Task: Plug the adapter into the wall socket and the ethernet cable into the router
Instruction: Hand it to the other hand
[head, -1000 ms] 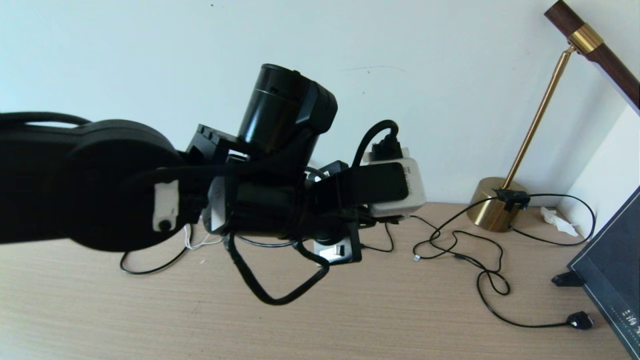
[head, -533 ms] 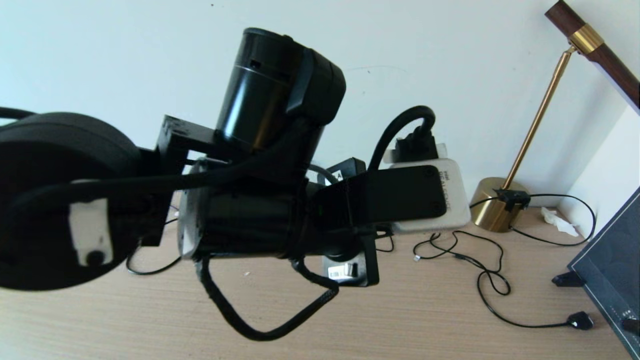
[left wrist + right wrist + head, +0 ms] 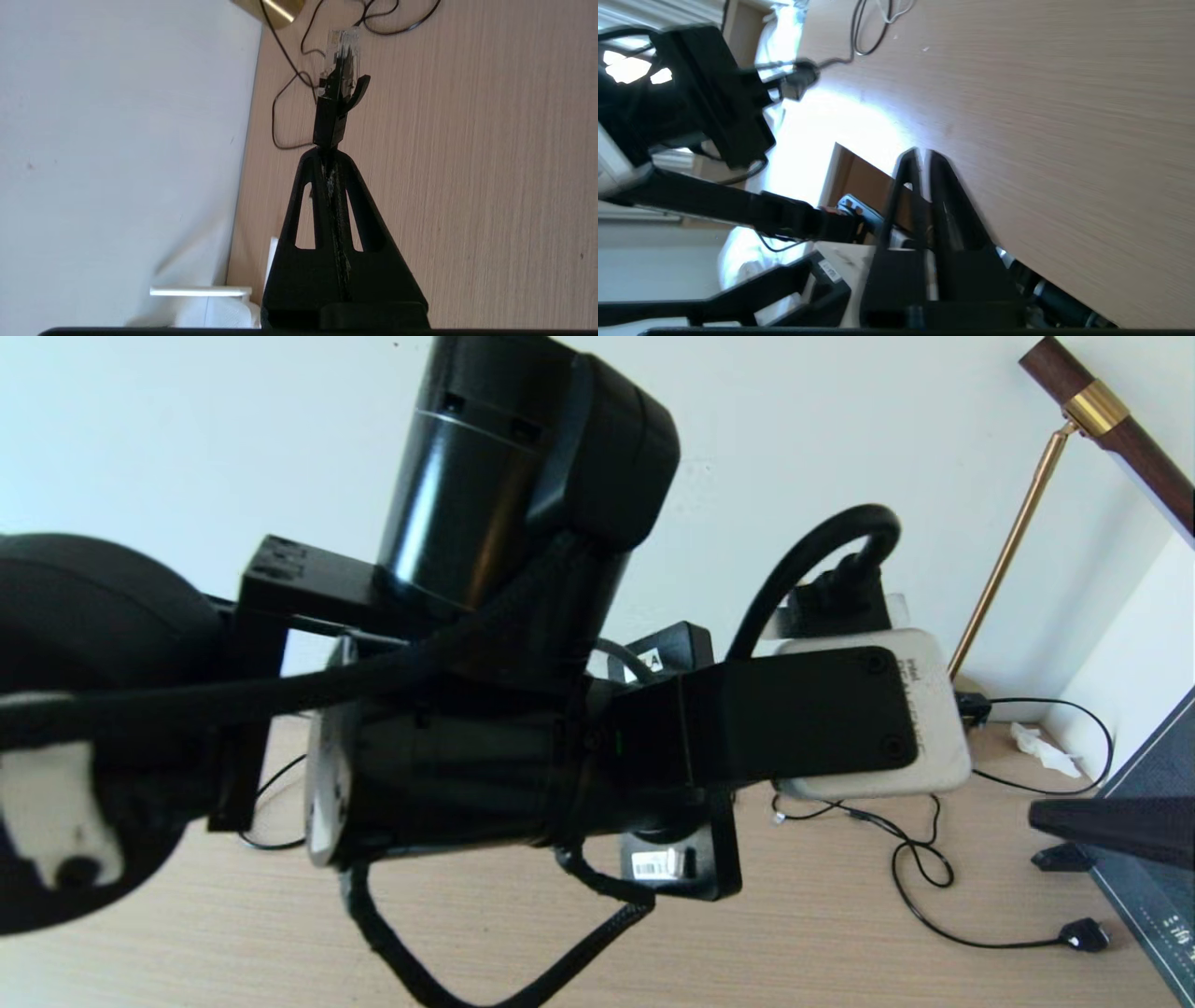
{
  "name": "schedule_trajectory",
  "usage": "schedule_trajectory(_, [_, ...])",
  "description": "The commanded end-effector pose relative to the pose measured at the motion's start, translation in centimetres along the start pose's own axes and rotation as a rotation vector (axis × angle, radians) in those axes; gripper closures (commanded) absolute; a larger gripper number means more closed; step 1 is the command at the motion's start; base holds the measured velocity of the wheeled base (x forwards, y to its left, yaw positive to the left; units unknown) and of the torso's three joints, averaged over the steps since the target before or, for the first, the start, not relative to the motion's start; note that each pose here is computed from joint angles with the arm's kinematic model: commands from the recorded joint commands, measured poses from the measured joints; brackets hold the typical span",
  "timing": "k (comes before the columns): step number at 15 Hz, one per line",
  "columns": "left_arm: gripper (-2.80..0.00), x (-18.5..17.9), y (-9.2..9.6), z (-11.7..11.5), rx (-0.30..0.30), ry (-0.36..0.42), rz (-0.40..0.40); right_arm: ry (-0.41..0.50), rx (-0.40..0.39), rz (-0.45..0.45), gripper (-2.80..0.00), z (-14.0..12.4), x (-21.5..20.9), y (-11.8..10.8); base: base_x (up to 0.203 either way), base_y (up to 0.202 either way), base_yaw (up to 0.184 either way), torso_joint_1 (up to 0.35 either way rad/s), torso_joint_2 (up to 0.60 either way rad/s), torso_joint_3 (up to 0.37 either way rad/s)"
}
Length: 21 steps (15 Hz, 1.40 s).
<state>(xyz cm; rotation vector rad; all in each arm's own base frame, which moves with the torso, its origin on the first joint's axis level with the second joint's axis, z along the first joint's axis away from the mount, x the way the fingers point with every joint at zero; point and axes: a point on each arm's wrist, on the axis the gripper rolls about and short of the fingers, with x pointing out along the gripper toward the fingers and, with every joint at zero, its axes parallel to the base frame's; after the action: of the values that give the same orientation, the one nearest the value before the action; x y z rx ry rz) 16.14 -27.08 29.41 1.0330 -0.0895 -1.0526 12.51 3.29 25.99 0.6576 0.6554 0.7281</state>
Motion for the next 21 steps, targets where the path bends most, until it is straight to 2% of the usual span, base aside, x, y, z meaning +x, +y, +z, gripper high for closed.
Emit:
schedule_trajectory(1, [0.00, 0.9, -0.4, 0.4, 0.011, -0.003, -0.016, 0.030, 0.021, 0.017, -2.80, 1.3, 1.8, -0.4, 0.000, 0.000, 0.000, 0.000, 0.00, 0.000])
schedule_trajectory(4, [0.00, 1.9, -0.7, 0.6, 0.014, -0.012, -0.019, 0.004, 0.022, 0.062, -2.80, 2.3, 2.8, 0.0, 0.000, 0.000, 0.000, 0.000, 0.00, 0.000])
schedule_trajectory(8, [0.00, 3.9, -0.5, 1.2, 0.015, -0.018, -0.016, 0.049, 0.014, 0.093, -2.80, 2.0, 3.6, 0.4, 0.000, 0.000, 0.000, 0.000, 0.00, 0.000])
schedule_trajectory(16, [0.00, 6.0, -0.2, 2.0, 0.017, -0.029, -0.008, 0.039, 0.003, 0.107, -2.80, 1.8, 3.6, 0.4, 0.000, 0.000, 0.000, 0.000, 0.00, 0.000])
schedule_trajectory(20, [0.00, 6.0, 0.0, 2.3, 0.017, -0.035, 0.001, 0.017, 0.049, 0.130, -2.80, 2.2, 3.6, 0.7, 0.000, 0.000, 0.000, 0.000, 0.00, 0.000])
schedule_trajectory(21, [0.00, 6.0, -0.1, 2.4, 0.019, -0.038, -0.001, 0.019, 0.049, 0.131, -0.35, 2.2, 3.6, 0.7, 0.000, 0.000, 0.000, 0.000, 0.00, 0.000])
